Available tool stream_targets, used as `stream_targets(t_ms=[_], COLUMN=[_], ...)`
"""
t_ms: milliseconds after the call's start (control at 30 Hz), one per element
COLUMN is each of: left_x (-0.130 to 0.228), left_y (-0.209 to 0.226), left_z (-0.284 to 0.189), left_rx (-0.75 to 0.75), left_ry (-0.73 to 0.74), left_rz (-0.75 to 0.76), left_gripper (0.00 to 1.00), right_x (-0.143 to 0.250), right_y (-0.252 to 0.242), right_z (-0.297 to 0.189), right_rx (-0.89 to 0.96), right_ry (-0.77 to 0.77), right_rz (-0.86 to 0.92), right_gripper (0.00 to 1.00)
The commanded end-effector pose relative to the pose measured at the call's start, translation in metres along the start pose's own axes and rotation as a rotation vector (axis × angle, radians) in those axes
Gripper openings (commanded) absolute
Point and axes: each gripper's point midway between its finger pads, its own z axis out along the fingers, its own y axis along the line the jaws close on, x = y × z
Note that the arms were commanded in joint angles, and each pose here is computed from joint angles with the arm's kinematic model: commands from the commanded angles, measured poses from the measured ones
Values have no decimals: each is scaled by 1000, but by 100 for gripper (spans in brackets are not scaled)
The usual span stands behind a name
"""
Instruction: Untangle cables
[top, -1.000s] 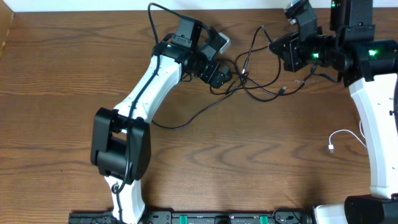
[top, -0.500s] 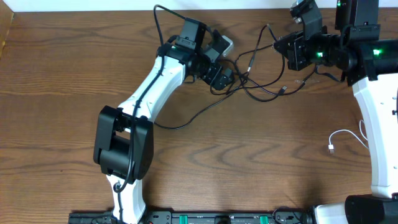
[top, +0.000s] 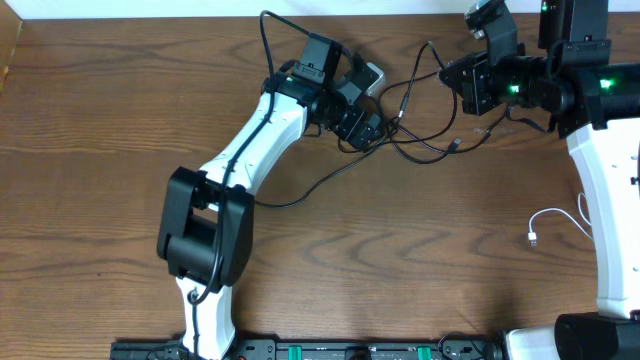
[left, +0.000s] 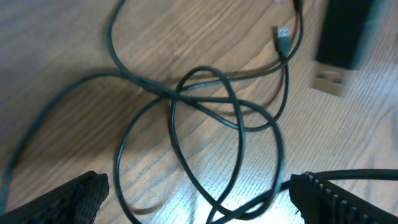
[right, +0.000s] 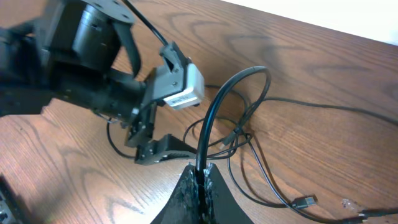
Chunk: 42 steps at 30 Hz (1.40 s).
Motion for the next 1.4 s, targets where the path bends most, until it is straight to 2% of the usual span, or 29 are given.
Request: stream_targets(t_ms=[0,767,1033,1167,1300,1367], left_x=[9,-1,21,22,23,22], left_y=[1,-16,-13,-12,-11,-11], left_z=[11,20,46,47,48,48], left_rx=[26,60,79,80,73,73], left_ry=[20,-5,57,61,63,63], left_rz=[-19,15,-29,-30,-30,-30], left_gripper=[98,98,99,91,89,72], right_x=[-8,-6,-6,-6,-6,-6], right_y=[8,21,21,21,21,21], right_z=[-8,-3,-3,-3,-3,-3], right_rx=[-19,-45,-45,-45,-44,-44], right_ry=[-28,-13,-10,-10,-12,-13], right_rz=[-8,-25,-24,-24,-25,-26], right_gripper=[1,1,1,1,1,1])
